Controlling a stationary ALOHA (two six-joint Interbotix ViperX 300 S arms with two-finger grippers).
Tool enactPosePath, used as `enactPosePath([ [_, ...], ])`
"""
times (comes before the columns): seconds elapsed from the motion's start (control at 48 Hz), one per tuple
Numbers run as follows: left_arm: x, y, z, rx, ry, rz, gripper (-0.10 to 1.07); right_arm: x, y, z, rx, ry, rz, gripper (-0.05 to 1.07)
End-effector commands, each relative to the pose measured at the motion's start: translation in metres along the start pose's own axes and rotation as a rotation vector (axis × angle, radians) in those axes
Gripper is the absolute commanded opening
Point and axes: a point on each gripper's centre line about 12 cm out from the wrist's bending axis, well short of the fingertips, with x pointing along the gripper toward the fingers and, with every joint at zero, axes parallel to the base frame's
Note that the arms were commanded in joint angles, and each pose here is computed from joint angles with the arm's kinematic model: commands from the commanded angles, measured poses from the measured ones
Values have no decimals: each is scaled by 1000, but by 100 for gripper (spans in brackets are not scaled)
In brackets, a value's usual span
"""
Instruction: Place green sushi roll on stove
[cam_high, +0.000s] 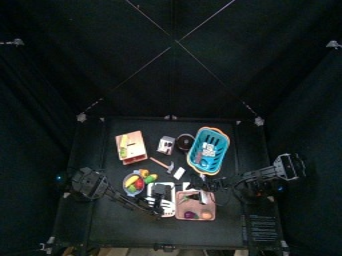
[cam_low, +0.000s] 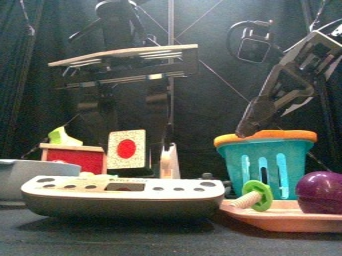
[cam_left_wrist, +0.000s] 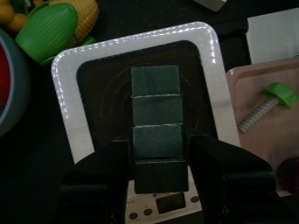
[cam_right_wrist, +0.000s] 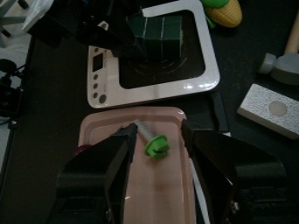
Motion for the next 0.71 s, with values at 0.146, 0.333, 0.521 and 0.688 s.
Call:
enactPosePath([
  [0.146,-9,-1,12,-23,26,-71,74,-1,6,11,-2,-38,19,82],
  [0.333,-10,-1,16,-35,29,-76,91,0,7,10,-7,-35,22,82],
  [0.521,-15,1,20,-38,23,-79,95,1,7,9,-13,-31,22,82],
  [0.688,-25,6,31,-37,-10,-70,95,2,7,11,-17,-34,23,82],
])
